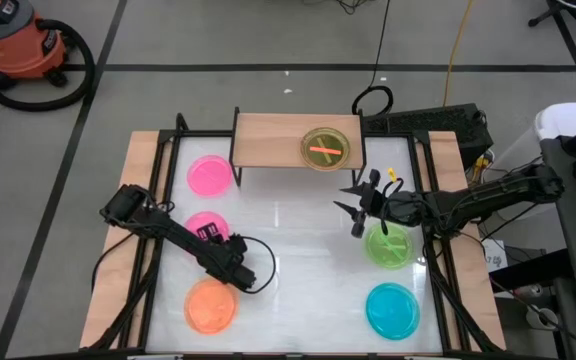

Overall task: Place and stack plates onto a shelf
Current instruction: Stack the bottom pink plate on top of the orange plate on the shelf

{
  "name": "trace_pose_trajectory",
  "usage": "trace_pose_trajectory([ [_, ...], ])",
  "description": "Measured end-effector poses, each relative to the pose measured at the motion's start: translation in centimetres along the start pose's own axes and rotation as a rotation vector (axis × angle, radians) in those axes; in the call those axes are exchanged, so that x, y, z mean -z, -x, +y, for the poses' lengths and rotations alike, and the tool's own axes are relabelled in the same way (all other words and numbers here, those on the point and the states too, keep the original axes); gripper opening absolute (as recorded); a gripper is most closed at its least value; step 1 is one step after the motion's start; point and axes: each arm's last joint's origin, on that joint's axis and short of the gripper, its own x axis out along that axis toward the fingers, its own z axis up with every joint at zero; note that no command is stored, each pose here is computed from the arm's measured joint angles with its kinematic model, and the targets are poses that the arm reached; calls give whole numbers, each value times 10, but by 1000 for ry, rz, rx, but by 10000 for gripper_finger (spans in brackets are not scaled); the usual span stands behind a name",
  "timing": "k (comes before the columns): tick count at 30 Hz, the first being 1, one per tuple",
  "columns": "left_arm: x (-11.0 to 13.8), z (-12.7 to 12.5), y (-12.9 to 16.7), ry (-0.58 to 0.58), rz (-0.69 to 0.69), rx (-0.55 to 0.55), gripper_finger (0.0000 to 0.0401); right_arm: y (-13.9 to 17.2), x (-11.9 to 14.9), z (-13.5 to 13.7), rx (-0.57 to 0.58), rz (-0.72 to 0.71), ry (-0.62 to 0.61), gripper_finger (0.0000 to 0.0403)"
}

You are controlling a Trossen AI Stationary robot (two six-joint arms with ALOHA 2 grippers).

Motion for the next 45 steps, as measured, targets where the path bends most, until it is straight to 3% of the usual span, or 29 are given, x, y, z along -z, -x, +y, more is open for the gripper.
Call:
trace_pose_trajectory([
  [7,2,2,-1,-43,22,-7,13,0,0,0,0,1,-9,164],
  [12,-5,2,28,-132,-64,73,5,0,-1,0,2,-7,19,164],
  [17,-6,-4,78,-341,-228,170,3,1,-2,-1,6,-22,52,164],
  [22,-10,0,117,-546,-427,32,3,11,-17,-8,47,-139,55,164],
  [27,-43,21,134,-625,-592,-222,2,29,-36,-19,63,-299,-26,164],
  [30,-77,39,136,-704,-621,-284,2,38,-44,-24,68,-368,-75,164],
  [34,-135,72,127,-793,-684,-252,2,45,-47,-28,67,-398,-95,164],
  [38,-177,112,115,-866,-766,-252,5,45,-46,-28,63,-390,-97,164],
  [42,-205,149,103,-833,-854,-220,8,43,-42,-27,57,-350,-83,164],
  [45,-214,168,95,-875,-911,-146,9,42,-41,-26,54,-337,-83,164],
])
